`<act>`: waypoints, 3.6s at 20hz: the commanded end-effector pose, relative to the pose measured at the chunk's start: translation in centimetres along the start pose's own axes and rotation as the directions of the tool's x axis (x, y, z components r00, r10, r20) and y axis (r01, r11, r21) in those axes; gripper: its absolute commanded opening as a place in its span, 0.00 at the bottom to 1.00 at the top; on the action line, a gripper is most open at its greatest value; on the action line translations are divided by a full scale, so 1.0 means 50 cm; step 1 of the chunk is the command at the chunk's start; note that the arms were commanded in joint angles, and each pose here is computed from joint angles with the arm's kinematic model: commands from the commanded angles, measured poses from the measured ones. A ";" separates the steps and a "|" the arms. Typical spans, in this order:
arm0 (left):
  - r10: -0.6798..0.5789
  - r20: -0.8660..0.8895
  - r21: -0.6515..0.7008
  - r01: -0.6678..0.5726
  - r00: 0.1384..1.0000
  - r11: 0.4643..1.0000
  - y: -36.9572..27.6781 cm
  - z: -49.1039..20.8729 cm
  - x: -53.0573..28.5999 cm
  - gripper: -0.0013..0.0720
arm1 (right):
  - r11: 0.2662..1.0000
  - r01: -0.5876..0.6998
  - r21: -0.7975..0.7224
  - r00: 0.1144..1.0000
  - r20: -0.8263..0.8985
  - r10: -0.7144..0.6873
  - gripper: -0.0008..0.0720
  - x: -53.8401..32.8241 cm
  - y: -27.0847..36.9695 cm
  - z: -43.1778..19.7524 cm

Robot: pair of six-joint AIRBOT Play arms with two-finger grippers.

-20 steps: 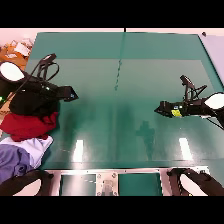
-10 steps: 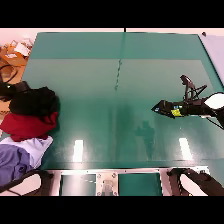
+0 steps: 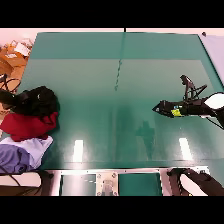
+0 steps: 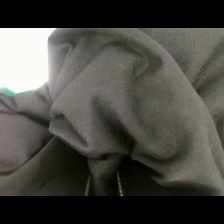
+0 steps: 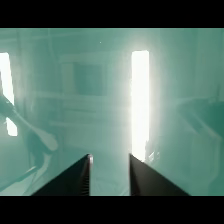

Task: Fold the shirts.

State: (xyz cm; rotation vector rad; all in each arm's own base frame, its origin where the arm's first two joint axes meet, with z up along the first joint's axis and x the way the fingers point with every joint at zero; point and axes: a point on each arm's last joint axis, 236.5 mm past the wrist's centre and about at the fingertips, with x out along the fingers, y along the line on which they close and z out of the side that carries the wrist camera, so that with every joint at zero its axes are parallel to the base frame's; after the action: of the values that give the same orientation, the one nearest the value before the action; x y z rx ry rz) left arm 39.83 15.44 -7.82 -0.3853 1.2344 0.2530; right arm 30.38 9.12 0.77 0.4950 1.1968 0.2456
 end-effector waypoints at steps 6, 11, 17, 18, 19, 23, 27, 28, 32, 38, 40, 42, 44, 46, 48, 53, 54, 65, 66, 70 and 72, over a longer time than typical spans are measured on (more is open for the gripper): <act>-0.408 0.215 0.151 0.383 0.887 0.911 -0.278 0.149 -0.310 0.05 | 1.000 0.004 0.007 1.000 0.010 -0.004 0.30 -0.005 -0.005 0.007; -0.686 0.180 0.528 0.519 0.705 0.672 -0.626 0.016 -0.586 0.05 | 1.000 0.008 0.022 0.996 0.086 -0.010 0.31 -0.043 -0.011 0.061; -0.758 -0.150 0.640 0.647 0.634 0.415 -0.887 -0.258 -0.573 0.05 | 1.000 0.011 0.029 0.986 0.164 -0.016 0.31 -0.089 -0.013 0.116; -0.744 -0.192 0.639 0.657 0.640 0.400 -0.911 -0.294 -0.542 0.05 | 1.000 0.012 0.028 0.987 0.161 -0.017 0.37 -0.089 -0.014 0.114; -0.726 -0.233 0.631 0.669 0.647 0.393 -0.932 -0.328 -0.504 0.05 | 1.000 0.012 0.029 0.988 0.157 -0.016 0.48 -0.089 -0.013 0.112; -0.602 -0.391 0.554 0.700 0.696 0.450 -0.955 -0.434 -0.338 0.99 | 1.000 0.012 0.029 0.991 0.130 -0.015 0.72 -0.087 -0.013 0.099; -0.563 -0.389 0.504 0.680 0.729 0.532 -0.892 -0.367 -0.295 0.99 | 0.998 0.011 0.066 0.999 -0.038 -0.008 0.73 -0.051 -0.030 0.004; -0.552 -0.389 0.485 0.674 0.737 0.558 -0.864 -0.342 -0.289 0.99 | 0.996 0.016 0.091 0.994 -0.107 -0.006 0.73 -0.031 -0.042 -0.042; -0.471 -0.363 0.442 0.594 0.804 0.673 -0.735 -0.249 -0.244 0.99 | 0.962 -0.035 0.272 0.926 -0.353 0.134 0.73 0.048 -0.044 -0.253; -0.443 -0.368 0.390 0.568 0.818 0.725 -0.680 -0.238 -0.198 0.99 | 0.950 -0.081 0.303 0.884 -0.419 0.209 0.73 0.128 -0.006 -0.388; -0.436 -0.377 0.383 0.566 0.817 0.730 -0.674 -0.247 -0.187 0.99 | 0.953 -0.081 0.293 0.890 -0.408 0.201 0.73 0.153 0.005 -0.390; -0.431 -0.386 0.381 0.566 0.816 0.731 -0.672 -0.252 -0.184 0.99 | 0.955 -0.082 0.285 0.904 -0.383 0.191 0.33 0.171 0.007 -0.373; -0.427 -0.396 0.379 0.569 0.813 0.730 -0.670 -0.257 -0.185 0.99 | 0.972 -0.103 0.213 0.919 -0.353 0.175 0.04 0.166 0.003 -0.330; -0.419 -0.413 0.378 0.571 0.808 0.729 -0.666 -0.265 -0.187 0.99 | 0.984 -0.065 0.164 0.945 -0.308 0.113 0.04 0.141 -0.030 -0.255; -0.404 -0.450 0.366 0.577 0.797 0.730 -0.659 -0.289 -0.181 0.99 | 0.986 0.038 0.160 0.972 -0.233 0.000 0.04 0.093 -0.097 -0.157; -0.395 -0.551 0.327 0.626 0.735 0.708 -0.698 -0.480 -0.095 0.99 | 0.970 0.089 0.228 0.995 -0.057 -0.078 0.04 0.022 -0.168 0.001; -0.421 -0.555 0.311 0.648 0.718 0.695 -0.722 -0.525 -0.082 0.99 | 0.971 0.083 0.225 0.995 -0.070 -0.069 0.04 0.030 -0.165 -0.002; -0.428 -0.551 0.385 0.673 0.717 0.631 -0.805 -0.726 -0.040 0.05 | 0.971 0.095 0.220 0.992 -0.107 -0.073 0.04 0.062 -0.170 -0.010; -0.386 -0.572 0.416 0.661 0.724 0.624 -0.782 -0.728 -0.041 0.05 | 0.971 0.099 0.216 0.992 -0.092 -0.081 0.04 0.060 -0.173 -0.001; -0.178 -0.435 0.552 0.417 0.883 0.722 -0.637 -0.563 -0.075 0.05 | 0.983 0.107 0.151 0.994 -0.004 -0.107 0.04 -0.002 -0.157 0.079; -0.169 -0.253 0.623 0.295 0.952 0.724 -0.599 -0.429 -0.183 0.05 | 0.992 0.083 0.090 0.991 0.097 -0.092 0.04 -0.084 -0.105 0.136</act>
State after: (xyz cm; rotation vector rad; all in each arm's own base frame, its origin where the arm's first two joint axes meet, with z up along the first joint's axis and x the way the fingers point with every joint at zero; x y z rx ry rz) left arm 27.06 -28.37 -5.55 -0.1098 1.4376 -0.6555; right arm 33.46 1.60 -1.45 0.5670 1.2259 0.0690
